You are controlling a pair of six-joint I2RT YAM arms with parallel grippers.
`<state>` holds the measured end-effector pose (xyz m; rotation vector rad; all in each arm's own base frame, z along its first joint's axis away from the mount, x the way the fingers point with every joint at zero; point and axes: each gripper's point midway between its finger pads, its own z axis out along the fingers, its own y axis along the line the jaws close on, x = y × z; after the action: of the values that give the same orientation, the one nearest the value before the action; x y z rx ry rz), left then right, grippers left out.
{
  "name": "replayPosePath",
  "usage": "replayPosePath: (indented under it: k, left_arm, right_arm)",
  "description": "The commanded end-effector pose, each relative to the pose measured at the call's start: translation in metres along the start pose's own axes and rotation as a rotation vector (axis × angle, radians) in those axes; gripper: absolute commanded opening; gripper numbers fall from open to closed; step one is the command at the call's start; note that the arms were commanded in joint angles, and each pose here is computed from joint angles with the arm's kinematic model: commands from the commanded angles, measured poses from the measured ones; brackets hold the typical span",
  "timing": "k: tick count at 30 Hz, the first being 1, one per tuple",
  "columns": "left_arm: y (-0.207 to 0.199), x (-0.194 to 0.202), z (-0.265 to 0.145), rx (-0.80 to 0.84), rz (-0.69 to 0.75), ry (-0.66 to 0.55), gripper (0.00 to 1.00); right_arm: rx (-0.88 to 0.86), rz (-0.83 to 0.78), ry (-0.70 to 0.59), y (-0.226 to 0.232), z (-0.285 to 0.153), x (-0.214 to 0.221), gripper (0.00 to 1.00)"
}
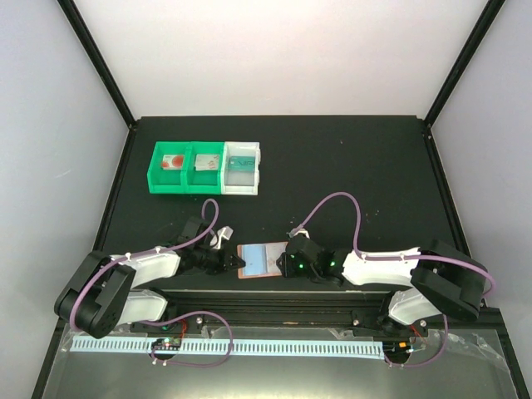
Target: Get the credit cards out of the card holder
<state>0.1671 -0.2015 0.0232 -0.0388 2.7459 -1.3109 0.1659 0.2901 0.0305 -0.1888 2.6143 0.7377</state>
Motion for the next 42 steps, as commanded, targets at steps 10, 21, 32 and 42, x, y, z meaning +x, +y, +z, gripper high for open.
replayPosePath:
  k: [10, 21, 32, 42]
  left_arm:
    - [0.005, 0.004, 0.002, -0.016, 0.018, 0.006, 0.02]
    - [0.006, 0.005, 0.002, -0.017, 0.016, 0.005, 0.01]
    - [0.007, 0.005, 0.003, -0.02, 0.015, 0.006, 0.02]
    - [0.008, 0.006, 0.002, -0.022, 0.012, 0.005, 0.02]
  right_arm:
    - [-0.033, -0.003, -0.008, 0.011, 0.004, -0.006, 0.37]
    - [-0.055, -0.007, -0.003, 0.017, 0.005, -0.006, 0.36]
    - [-0.114, -0.03, -0.022, 0.037, -0.004, -0.018, 0.38]
    - [-0.209, -0.04, -0.029, 0.054, -0.011, -0.019, 0.42]
